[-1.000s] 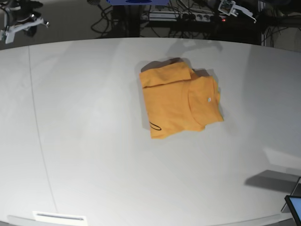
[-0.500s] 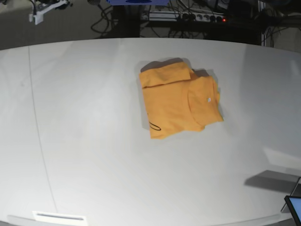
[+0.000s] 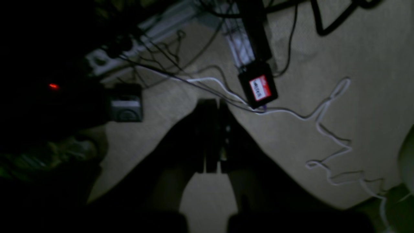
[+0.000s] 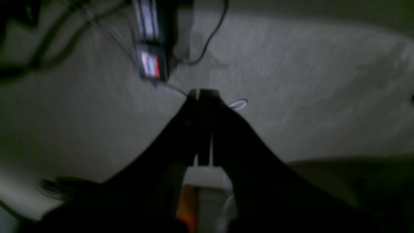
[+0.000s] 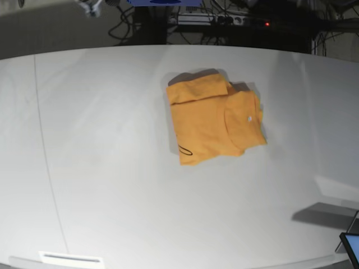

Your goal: Fold the T-shirt properly

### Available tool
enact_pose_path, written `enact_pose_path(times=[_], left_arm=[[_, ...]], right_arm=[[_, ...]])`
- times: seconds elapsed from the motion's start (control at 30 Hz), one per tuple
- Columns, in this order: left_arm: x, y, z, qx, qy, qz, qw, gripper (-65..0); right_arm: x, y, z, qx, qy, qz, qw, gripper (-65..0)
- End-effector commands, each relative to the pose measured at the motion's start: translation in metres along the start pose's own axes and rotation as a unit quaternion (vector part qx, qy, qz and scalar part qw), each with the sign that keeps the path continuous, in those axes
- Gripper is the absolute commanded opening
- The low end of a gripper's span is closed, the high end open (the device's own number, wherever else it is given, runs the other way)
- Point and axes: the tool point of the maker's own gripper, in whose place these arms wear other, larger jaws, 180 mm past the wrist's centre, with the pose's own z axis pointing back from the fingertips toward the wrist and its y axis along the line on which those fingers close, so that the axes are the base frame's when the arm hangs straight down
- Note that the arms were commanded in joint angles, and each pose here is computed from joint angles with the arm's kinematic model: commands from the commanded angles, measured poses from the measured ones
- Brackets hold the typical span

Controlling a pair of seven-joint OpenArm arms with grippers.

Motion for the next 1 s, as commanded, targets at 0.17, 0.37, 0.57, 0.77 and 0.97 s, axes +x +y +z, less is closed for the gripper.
enact_pose_path(times=[0.17,0.37,0.57,0.77,0.97], left_arm=[[0.026,0.0,-0.023,-0.014,0.048,0.013,0.999,-65.0],[0.055,0.02,-0.032,0.009,0.059,0.078,0.995,-65.0],[0.062,0.044,-0.03,0.033,0.044,0.121,0.991,-65.0],[0.075,0.047,-0.032,0.036,0.026,0.117,0.992,-65.0],[0.074,0.045,-0.032,0.034,0.027,0.116,0.992,-65.0]], right_arm=[[0.025,0.044,-0.018,0.031,-0.051,0.063,0.9962,-65.0],[0.041,0.056,-0.02,0.039,-0.083,0.063,0.9938,-64.9],[0.045,0.057,-0.019,0.039,-0.094,0.062,0.9929,-64.9],[0.052,0.056,-0.019,0.037,-0.1,0.062,0.9924,-64.9],[0.051,0.062,-0.019,0.042,-0.098,0.06,0.9925,-64.9]])
